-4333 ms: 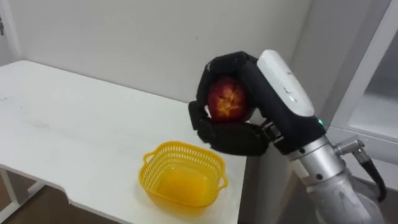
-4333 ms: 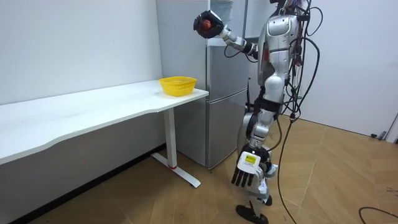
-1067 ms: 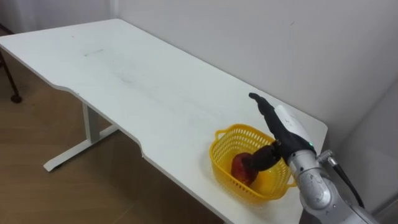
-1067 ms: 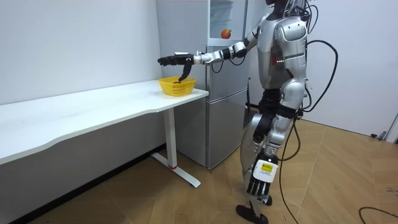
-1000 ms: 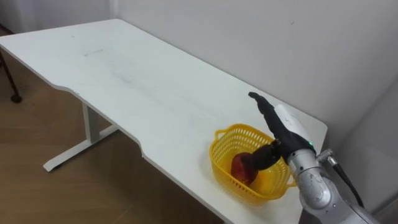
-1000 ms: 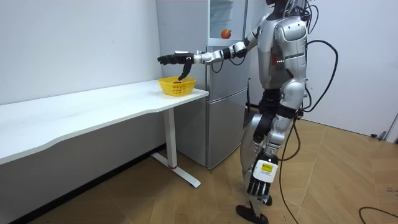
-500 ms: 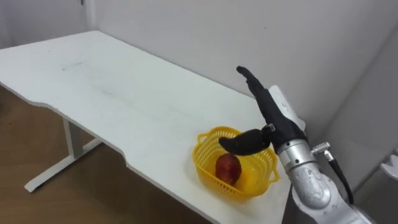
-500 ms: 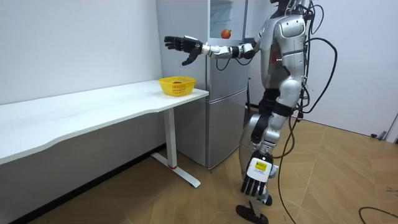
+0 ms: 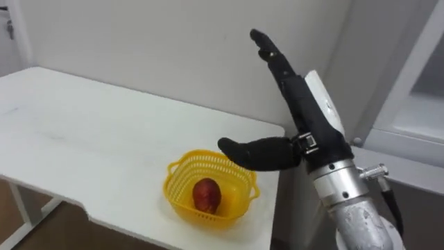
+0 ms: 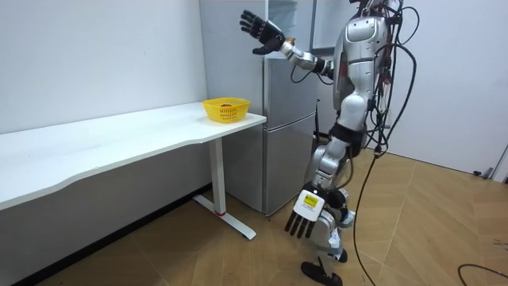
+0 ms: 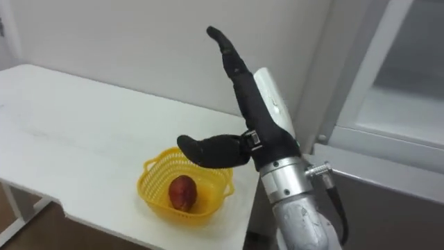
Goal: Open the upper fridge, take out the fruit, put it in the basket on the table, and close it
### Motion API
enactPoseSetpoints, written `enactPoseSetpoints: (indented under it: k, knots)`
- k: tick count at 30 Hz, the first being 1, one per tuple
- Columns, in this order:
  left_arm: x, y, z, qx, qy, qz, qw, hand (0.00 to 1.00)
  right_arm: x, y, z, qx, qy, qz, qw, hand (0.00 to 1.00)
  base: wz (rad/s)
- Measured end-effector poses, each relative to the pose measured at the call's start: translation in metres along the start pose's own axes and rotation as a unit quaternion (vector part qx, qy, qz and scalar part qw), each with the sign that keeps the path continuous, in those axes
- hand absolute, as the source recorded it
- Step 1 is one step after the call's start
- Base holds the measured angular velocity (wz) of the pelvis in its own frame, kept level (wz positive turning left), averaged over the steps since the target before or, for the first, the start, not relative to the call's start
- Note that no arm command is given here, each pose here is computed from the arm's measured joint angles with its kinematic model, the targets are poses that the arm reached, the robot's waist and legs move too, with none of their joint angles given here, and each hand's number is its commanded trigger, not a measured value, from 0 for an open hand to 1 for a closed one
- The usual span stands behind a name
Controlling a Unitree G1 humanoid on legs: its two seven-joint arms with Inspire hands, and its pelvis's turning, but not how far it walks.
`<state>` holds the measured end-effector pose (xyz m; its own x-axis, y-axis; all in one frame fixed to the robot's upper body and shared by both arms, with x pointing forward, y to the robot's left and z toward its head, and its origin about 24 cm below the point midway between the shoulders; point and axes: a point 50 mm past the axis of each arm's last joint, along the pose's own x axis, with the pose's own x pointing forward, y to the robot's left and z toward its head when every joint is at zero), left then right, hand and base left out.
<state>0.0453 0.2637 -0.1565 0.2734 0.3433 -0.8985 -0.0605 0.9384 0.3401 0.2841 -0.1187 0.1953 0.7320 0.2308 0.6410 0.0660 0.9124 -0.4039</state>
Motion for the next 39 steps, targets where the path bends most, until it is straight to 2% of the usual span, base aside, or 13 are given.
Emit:
enactPoseSetpoints:
  k: [3,7,15,20,25,39]
  knots:
    - [-0.001,-0.004,-0.002,-0.021,-0.002,-0.003,1.0,0.0,-0.007,-0.013,0.006,0.007,-0.007,-0.028,1.0,0.0,-0.23]
    - [-0.003,-0.009,-0.008,-0.036,-0.001,-0.006,0.999,0.0,-0.032,-0.021,0.009,0.015,0.002,-0.052,0.999,0.0,-0.16]
    - [-0.006,-0.012,-0.02,-0.053,-0.005,-0.002,0.999,0.0,-0.048,-0.045,0.018,-0.003,-0.014,-0.109,0.994,0.0,-0.2]
    - [-0.01,-0.013,-0.043,-0.05,0.031,-0.001,0.998,0.0,-0.056,-0.051,0.016,-0.008,-0.004,-0.122,0.993,0.0,-0.02]
    - [-0.014,-0.013,-0.056,-0.046,0.051,-0.001,0.998,0.0,-0.056,-0.054,0.017,-0.008,-0.013,-0.132,0.991,0.0,-0.03]
    - [-0.014,-0.015,-0.057,-0.041,0.056,0.002,0.998,0.0,-0.058,-0.061,0.017,-0.033,-0.017,-0.16,0.986,0.0,-0.03]
